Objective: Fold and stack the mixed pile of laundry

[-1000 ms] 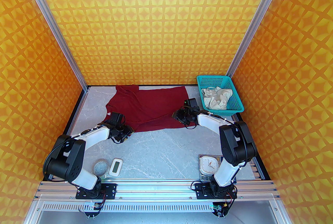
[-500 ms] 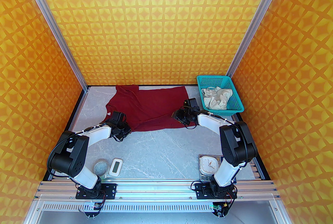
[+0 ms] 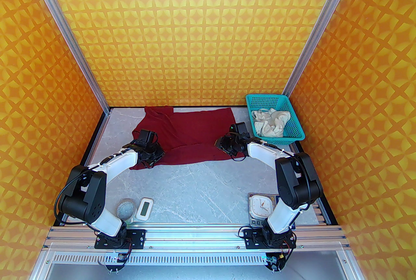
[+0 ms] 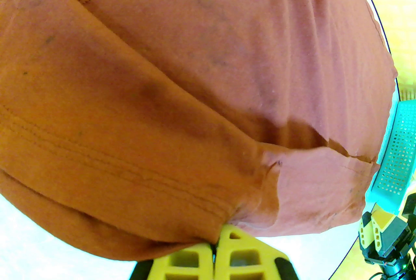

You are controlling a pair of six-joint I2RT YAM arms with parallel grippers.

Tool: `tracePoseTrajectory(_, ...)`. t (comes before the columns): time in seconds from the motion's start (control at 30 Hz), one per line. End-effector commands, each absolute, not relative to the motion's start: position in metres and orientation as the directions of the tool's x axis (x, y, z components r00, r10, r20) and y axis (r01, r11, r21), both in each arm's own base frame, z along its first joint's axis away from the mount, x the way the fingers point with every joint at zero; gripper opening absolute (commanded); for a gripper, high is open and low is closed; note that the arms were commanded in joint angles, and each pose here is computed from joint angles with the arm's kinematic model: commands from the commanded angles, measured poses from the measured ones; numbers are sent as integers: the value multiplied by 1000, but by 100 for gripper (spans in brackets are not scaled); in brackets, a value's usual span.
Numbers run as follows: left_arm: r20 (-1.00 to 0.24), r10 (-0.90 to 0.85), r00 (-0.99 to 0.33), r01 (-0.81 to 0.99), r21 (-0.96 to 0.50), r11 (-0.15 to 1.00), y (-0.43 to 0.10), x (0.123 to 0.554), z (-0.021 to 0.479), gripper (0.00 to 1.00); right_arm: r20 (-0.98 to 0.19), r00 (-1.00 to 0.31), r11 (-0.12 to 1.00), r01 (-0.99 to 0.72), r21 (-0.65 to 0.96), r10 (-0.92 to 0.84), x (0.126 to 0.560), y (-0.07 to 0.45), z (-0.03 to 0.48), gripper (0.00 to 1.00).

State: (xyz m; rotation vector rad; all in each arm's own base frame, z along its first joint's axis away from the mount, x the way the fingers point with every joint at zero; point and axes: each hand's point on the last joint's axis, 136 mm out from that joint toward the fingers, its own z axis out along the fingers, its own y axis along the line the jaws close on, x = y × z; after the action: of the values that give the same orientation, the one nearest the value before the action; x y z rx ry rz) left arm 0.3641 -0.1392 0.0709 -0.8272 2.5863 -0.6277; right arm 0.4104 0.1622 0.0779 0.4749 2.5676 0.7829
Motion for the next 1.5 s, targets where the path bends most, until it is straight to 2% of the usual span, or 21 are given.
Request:
tracePoseTrajectory(0.0,-196,-593,-781,-450,-482,752,-137,352,70,0,-297,-859,783,175,597,418,410,163,88,41)
tracePoseTrajectory(0.27,-268,-543,-796,-376,-485,790,-142,386,79,0,-299,-861,788,171,591,411,410,163,88,41)
tracePoseTrajectory(0.57,-327,-488,-809,-339,-418,843,-132,425,82,0,-324,-856,820,181,542,403,410,146,88,41)
tracePoseTrajectory(0.63,-338,-467,-817,-332,-386,861,-128,431,78,12,-326,-855,823,183,538,403,411,144,88,41)
tracePoseTrajectory(0.8,-359,-431,-828,-314,-340,886,-119,447,66,10,-322,-859,827,185,532,399,412,143,87,41)
tracePoseTrajectory(0.93,-368,-420,-830,-296,-348,890,-123,458,67,17,-323,-861,834,186,520,394,411,140,87,42)
tracePoseTrajectory(1.13,-399,-373,-838,-249,-328,911,-121,478,68,14,-309,-864,828,192,527,398,410,142,85,41)
tracePoseTrajectory(1.17,-398,-367,-841,-246,-322,914,-120,480,66,15,-311,-864,828,190,528,396,409,142,86,42)
tracePoseTrajectory(1.23,-400,-337,-853,-223,-305,926,-121,487,64,25,-310,-866,832,190,521,392,408,141,85,42)
tracePoseTrajectory(1.3,-399,-311,-863,-202,-291,935,-122,491,61,29,-311,-867,836,190,515,389,406,140,86,42)
tracePoseTrajectory(1.47,-430,-305,-850,-191,-287,939,-111,507,62,29,-317,-870,847,185,498,377,403,136,88,42)
